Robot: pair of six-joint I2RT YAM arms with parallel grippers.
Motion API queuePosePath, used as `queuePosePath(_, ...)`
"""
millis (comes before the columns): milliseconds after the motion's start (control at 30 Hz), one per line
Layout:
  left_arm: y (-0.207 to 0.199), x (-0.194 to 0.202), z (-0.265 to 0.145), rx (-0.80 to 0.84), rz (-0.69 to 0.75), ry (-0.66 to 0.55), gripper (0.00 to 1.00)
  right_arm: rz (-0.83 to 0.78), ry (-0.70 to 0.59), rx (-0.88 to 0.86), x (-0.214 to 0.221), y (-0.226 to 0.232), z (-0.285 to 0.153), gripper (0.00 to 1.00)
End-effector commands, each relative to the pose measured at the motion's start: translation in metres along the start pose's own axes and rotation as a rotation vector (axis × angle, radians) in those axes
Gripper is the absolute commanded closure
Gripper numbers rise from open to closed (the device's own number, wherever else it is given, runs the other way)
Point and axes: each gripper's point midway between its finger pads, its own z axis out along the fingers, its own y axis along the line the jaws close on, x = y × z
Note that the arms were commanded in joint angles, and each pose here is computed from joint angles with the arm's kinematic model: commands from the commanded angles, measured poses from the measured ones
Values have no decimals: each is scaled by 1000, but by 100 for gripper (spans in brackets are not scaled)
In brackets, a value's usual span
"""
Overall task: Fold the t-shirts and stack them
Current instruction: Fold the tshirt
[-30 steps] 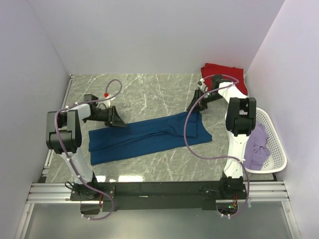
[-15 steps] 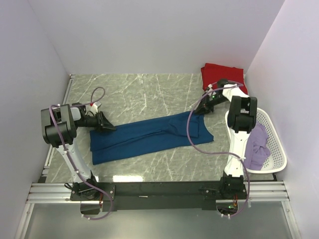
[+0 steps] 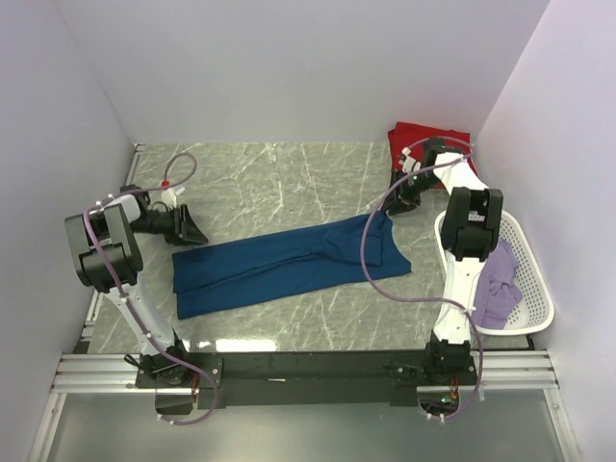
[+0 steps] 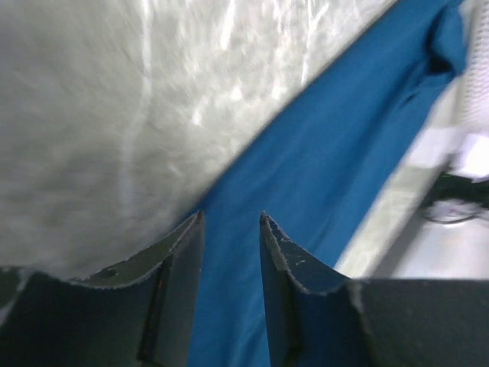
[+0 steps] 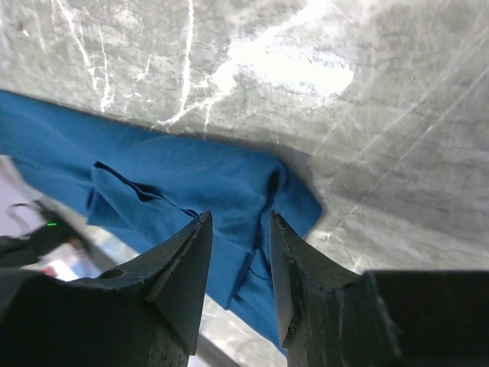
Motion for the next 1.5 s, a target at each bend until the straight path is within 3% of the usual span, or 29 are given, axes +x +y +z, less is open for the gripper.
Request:
queuePosePath(0,6,-8,-31,-108,267,79,58,-149,-15,94,-4,17,-20,57)
queuePosePath(167,21,1,-41,-154,369,191,52,-164,66,164,19,12,-9,57)
queuePosePath(400,41,12,-53,-254,540,262,51,-188,100,173,60,17,-20,59)
queuePosePath(600,54,21,-51,-283,584,300,53,-195,211,173,104,18,-7,63)
queuePosePath(733,62,18,-49,-311,578,300,63,-206,266,230,110,2,11,64)
queuePosePath(867,76,21,-51,-352,536,322,90,-227,277,344,99,-19,18,65)
queuePosePath(967,85,27,-53,-358,486,331,99,-305,241,457,78,-25,16,67)
queuePosePath(1233,90,40,-66,-350,359,258,99,-446,139,589,8,-1,37,68)
queuePosePath(1333,72,22,-80,-339,357,133,82,-471,12,609,-39,15,35,68)
queuePosePath(1400,54,-6,-89,-333,403,2,62,-495,-99,630,-71,27,23,67)
queuePosePath(1433,35,-23,-102,-356,468,-67,45,-509,-150,633,-81,35,13,66)
queuePosePath(1467,22,-35,-107,-359,503,-114,41,-525,-213,626,-94,44,5,64)
